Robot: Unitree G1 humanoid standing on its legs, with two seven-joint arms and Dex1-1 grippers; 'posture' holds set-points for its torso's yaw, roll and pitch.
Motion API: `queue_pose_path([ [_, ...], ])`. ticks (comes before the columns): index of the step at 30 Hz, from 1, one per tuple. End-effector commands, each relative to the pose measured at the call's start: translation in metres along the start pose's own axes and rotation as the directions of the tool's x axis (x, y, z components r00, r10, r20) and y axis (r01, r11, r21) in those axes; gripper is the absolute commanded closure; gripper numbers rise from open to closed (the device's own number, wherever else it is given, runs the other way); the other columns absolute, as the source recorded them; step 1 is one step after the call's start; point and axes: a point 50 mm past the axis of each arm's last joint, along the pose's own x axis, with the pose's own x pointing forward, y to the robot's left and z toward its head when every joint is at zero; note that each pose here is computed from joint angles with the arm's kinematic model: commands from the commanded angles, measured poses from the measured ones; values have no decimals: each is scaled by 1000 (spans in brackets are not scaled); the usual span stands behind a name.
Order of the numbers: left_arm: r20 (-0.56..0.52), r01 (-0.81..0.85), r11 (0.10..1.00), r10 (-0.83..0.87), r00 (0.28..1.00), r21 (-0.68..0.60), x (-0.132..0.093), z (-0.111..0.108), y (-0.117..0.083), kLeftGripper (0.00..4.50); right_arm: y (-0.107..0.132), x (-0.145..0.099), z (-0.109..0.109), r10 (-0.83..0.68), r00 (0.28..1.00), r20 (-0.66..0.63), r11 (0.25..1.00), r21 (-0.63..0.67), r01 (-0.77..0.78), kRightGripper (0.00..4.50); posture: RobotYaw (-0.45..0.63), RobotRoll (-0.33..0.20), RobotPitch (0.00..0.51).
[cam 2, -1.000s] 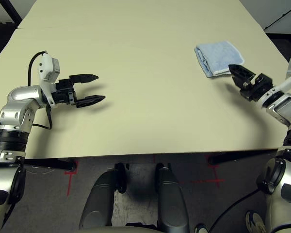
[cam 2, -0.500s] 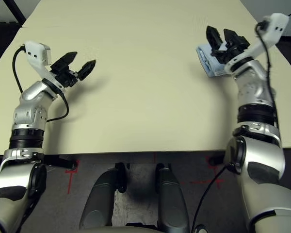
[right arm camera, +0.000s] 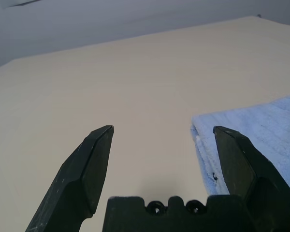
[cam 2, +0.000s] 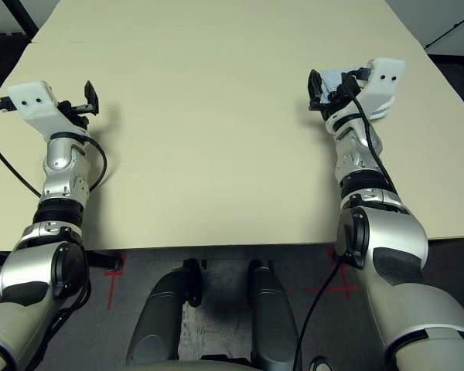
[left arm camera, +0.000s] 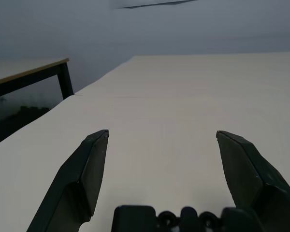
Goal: Fold the towel and set it aside.
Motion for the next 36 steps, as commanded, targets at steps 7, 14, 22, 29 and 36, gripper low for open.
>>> queue_pose_path([
  [7, -16, 165, 984, -166, 986, -67, -7, -8, 5, 0, 7, -7, -16, 11, 1000, -14, 998, -66, -12, 15, -84, 0, 205],
  [14, -39, 147, 987, -149, 988, -69, -9, -11, 13, 0, 8, -8, -19, -17, 1000, -23, 999, -47, 16, 15, -80, 0, 208],
  [22, -74, 115, 991, -119, 990, -66, -8, -15, 13, 0, 10, -5, -19, -27, 999, -38, 998, -61, 25, 15, -94, 0, 187],
  [29, -77, 107, 992, -112, 991, -71, -9, -16, 12, 0, 9, -5, -18, -30, 999, -36, 998, -64, 28, 15, -102, 0, 182],
  [36, -77, 118, 991, -123, 989, -64, -9, -16, 12, 0, 7, -7, -20, -36, 998, -43, 997, -70, 33, 15, -103, 0, 189],
])
